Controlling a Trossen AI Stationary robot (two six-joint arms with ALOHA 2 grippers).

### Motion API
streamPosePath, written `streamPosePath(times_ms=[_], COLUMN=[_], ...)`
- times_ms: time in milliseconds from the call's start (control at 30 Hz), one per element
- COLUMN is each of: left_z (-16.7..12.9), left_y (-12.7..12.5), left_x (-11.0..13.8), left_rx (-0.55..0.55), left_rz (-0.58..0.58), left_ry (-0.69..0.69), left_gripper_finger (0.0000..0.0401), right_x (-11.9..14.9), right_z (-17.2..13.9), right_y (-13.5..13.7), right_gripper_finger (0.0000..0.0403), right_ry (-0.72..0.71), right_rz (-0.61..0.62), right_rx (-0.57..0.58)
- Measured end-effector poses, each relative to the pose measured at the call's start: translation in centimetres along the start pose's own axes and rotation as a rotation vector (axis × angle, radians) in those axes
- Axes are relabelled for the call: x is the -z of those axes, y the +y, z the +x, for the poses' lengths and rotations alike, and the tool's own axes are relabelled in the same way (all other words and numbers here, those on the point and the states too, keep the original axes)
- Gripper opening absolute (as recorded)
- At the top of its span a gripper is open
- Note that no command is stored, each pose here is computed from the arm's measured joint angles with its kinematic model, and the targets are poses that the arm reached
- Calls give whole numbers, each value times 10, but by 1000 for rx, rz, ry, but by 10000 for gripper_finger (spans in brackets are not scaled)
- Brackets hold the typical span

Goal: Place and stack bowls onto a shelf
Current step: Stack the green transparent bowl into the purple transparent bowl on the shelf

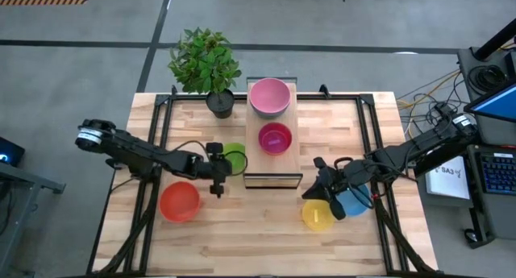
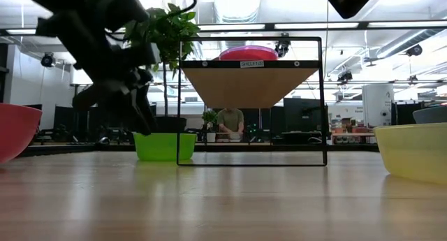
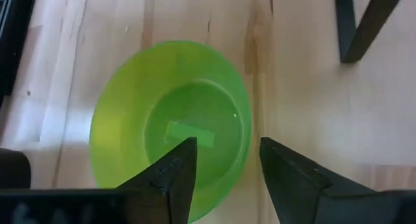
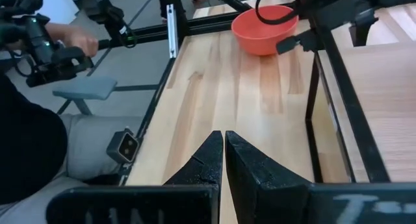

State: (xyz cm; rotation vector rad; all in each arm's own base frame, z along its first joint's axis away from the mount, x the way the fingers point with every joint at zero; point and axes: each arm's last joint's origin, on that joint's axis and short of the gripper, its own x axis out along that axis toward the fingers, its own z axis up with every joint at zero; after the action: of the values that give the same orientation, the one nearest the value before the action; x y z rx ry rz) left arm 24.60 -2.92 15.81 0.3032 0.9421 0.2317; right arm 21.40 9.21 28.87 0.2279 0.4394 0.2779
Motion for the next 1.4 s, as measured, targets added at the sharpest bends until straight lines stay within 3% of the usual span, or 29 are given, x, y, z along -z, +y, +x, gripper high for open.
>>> streamPosePath(times_ms=[500, 800, 900, 1100, 1400], left_z=[12, 12, 11, 3, -35], left_y=[0, -1, -1, -1, 8], left_x=[22, 23, 22, 9, -34], left_rx=[-11, 14, 16, 52, 66], left_rz=[-52, -56, -71, -44, 53], left_ry=[-13, -1, 9, 47, 152], left_gripper_finger=[110, 11, 5, 1, 0], right_x=[0, 0, 0, 2, 15], right_z=[0, 0, 0, 2, 23], right_y=[-1, -1, -1, -1, 2], right_gripper_finger=[9, 9, 9, 9, 9], right_ry=[-14, -14, -14, -7, 47], right_rz=[11, 8, 7, -17, -103], right_rx=[39, 40, 40, 43, 84])
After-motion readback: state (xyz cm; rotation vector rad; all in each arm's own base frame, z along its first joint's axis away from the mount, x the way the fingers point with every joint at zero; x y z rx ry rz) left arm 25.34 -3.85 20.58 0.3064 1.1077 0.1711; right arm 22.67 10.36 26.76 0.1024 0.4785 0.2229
